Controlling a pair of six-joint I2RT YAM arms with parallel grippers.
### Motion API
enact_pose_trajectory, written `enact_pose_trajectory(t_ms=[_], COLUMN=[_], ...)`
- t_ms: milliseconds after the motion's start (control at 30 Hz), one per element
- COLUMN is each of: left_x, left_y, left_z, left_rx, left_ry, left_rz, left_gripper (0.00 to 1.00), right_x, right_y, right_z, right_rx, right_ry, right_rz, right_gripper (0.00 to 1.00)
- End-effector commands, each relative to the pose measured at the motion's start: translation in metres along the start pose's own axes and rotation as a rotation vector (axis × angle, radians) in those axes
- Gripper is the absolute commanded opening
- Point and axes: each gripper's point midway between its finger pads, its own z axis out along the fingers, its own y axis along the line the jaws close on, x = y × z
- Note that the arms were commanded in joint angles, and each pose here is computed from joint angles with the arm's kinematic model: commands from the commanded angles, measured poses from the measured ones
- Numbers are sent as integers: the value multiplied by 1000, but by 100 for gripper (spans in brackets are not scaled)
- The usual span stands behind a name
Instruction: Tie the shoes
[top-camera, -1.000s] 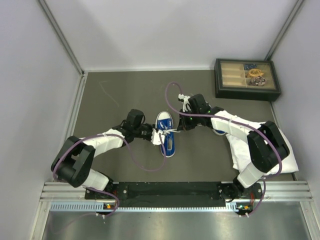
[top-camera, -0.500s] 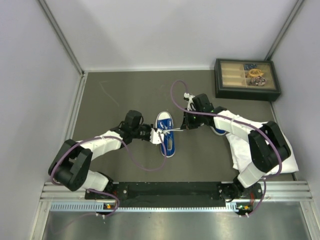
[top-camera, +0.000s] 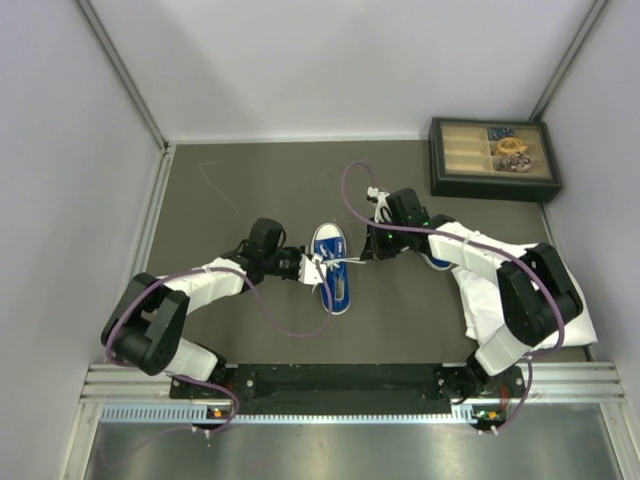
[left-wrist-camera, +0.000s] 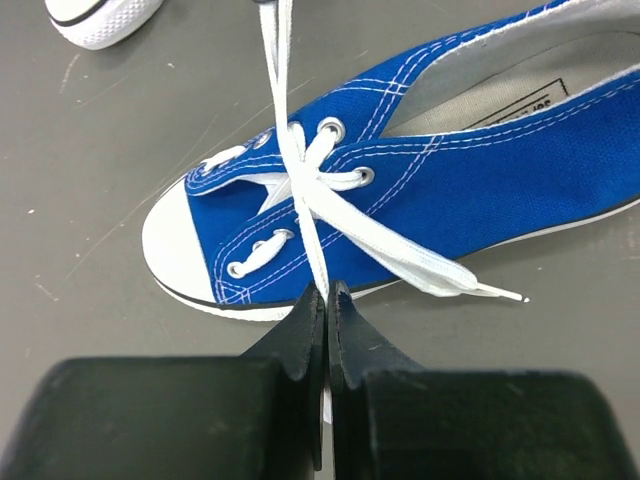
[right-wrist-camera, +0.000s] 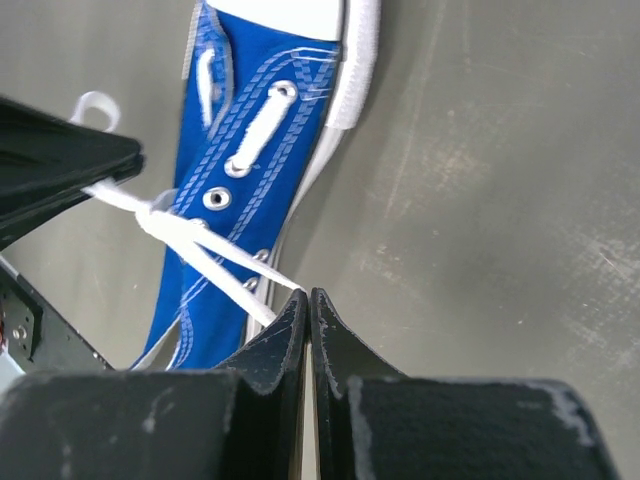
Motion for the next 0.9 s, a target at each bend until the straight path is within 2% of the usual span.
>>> enact_pose_trajectory(t_ms=[0,100,333,467,600,633,667,733,767,833,867], left_x=[-3,-3,1,2,-5,-7,-8,-16,-18,-34,-39], left_y=[5,4,-7,-8,1,6,5,15,21,37,42], left_z=[-1,-3,-6,0,4,4,3,-3,-6,-18,-23], left_rx=[14,13,22,25,35,31,43,30,7,-57,-77], left_ry=[-10,0,6,-9,-18,-21,-11,-5,6,-16,-16], left_rz=[-28,-37,-30,-44,-60,-82,-111,-163,-188,-272,-299], left_gripper=[0,0,0,0,0,5,20,27,39,48,50], right_x=[-22,-23,-15,-15,-16,-18,-20,-31,-34,-48,-52], right_y=[20,10,-36,-22,17,29,37,47,50,56,58], right_z=[-16,-18,-23,-16,-13,-14,-15,-22,-26,-37,-42], right_rx=[-42,6,118,41,-119,-150,-176,-206,-209,-217,-218], right_ry=[-85,-102,-104,-86,-56,-56,-58,-84,-92,-130,-135], right_rz=[-90,-76,70,75,31,1,-16,-49,-62,-119,-133], right_gripper=[0,0,0,0,0,11,22,35,40,53,56])
